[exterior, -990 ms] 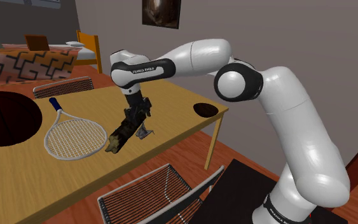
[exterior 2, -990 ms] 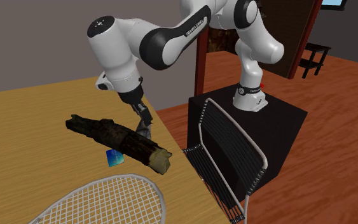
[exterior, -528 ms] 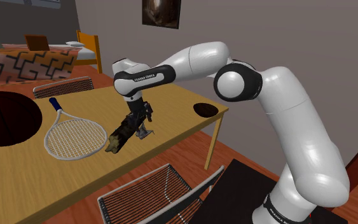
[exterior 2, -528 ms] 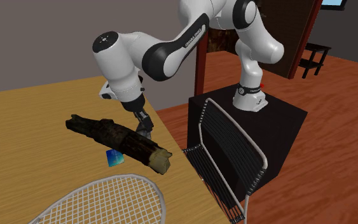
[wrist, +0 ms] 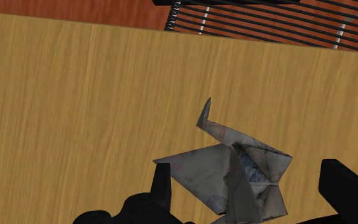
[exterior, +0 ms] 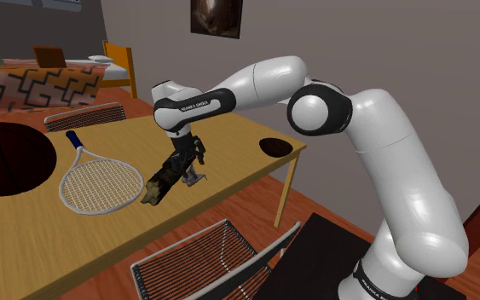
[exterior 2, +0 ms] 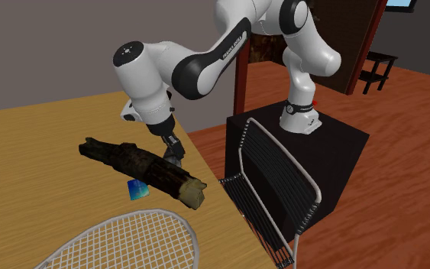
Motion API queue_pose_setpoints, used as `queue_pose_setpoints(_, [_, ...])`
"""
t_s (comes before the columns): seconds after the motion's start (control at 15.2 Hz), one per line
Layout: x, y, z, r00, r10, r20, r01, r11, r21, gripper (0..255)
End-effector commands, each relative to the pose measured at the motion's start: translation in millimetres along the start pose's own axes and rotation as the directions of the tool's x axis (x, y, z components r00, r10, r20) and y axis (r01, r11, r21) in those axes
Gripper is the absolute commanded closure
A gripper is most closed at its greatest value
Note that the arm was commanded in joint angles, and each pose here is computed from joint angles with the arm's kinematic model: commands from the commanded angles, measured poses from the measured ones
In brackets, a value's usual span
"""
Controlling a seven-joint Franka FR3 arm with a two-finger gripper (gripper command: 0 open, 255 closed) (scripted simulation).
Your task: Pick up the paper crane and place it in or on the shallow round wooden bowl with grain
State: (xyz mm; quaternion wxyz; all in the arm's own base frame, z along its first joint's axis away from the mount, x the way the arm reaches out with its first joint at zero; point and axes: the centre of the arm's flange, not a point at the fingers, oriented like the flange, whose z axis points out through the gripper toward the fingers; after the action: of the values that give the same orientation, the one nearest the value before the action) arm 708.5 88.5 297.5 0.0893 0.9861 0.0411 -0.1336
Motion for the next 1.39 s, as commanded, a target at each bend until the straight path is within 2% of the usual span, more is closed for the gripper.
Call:
queue_pose_setpoints(0.0, [0.0,0.0,0.0,1.000,0.000,0.000,0.000,1.000,0.000,255])
queue_pose_setpoints(0.59, [0.0,0.0,0.0,1.000,0.000,0.000,0.000,1.000,0.000,255])
queue_pose_setpoints(1.32, [-15.7,9.6,-55.0,1.000,0.000,0.000,0.000,1.000,0.000,255])
